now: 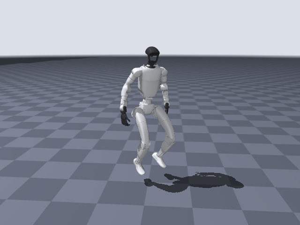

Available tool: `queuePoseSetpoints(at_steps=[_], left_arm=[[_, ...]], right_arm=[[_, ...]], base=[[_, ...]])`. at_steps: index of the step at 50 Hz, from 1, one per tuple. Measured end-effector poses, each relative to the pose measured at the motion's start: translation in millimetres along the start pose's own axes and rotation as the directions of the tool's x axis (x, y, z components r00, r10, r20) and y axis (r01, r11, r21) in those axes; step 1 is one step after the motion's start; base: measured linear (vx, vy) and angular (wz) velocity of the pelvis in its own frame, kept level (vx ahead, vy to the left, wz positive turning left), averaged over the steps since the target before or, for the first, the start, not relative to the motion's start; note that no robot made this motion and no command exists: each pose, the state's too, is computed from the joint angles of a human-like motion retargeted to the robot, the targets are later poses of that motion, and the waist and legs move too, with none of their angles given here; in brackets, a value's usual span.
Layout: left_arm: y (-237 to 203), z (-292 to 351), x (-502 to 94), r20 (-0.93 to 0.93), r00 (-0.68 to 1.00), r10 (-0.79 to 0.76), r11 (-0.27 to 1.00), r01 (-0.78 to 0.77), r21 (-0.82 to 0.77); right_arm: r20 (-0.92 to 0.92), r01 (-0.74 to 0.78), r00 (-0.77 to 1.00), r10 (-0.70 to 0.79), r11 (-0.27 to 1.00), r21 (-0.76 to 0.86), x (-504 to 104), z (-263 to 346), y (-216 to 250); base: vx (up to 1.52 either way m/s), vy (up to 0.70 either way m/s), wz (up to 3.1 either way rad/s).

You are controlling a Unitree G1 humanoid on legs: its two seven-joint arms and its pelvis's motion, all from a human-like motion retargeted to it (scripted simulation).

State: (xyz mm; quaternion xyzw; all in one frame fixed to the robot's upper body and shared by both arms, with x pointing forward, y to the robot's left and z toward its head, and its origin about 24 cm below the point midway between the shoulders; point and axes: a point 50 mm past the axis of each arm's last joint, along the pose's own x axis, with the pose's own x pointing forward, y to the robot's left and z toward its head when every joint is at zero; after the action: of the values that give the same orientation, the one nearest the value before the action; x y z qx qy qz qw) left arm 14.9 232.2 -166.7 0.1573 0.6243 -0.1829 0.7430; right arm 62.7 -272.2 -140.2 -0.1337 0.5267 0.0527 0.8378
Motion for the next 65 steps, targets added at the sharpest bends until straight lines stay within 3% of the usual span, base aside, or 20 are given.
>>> queuePoseSetpoints(at_steps=[7, 24, 43, 48, 55, 61, 65], left_arm=[[1, -8, -3, -0.014, 1.000, 0.004, 0.999, -0.003, 0.033], [6, 95, 8, 0.311, 0.947, 0.082, 0.997, -0.077, -0.027], [44, 78, -2, 0.261, 0.939, 0.226, 0.951, -0.270, 0.149], [25, 60, 1, 0.217, 0.970, 0.112, 0.954, -0.166, 0.251], [-18, 29, 1, 0.101, 0.983, -0.154, 0.906, 0.100, 0.411], [-54, 9, -7, 0.039, 0.932, -0.361, 0.777, 0.277, 0.565], [-69, 18, -17, 0.083, 0.881, -0.466, 0.663, 0.285, 0.693]], right_arm=[[0.009, 0.008, 1.000, -0.008, 0.999, -0.053, 3, 3, 4], [0.052, -0.083, 0.996, 0.078, 0.992, 0.098, 14, 12, 64], [0.208, -0.032, 0.977, 0.045, 0.997, -0.066, 11, 40, 54], [0.160, -0.101, 0.980, 0.117, 0.989, -0.107, 10, 29, 64], [0.083, -0.198, 0.974, 0.209, 0.972, -0.125, 6, 9, 75], [0.116, -0.253, 0.955, 0.274, 0.953, -0.170, -4, 4, 82], [0.185, -0.280, 0.922, 0.340, 0.916, -0.288, -15, 9, 91]], base=[[-0.39, 0.00, 0.58], [-0.17, -0.08, 0.49], [-0.16, -0.02, 0.24], [-0.19, 0.05, -0.04], [-0.20, 0.05, 0.18], [-0.31, -0.01, 0.28], [-0.35, -0.06, 0.61]])
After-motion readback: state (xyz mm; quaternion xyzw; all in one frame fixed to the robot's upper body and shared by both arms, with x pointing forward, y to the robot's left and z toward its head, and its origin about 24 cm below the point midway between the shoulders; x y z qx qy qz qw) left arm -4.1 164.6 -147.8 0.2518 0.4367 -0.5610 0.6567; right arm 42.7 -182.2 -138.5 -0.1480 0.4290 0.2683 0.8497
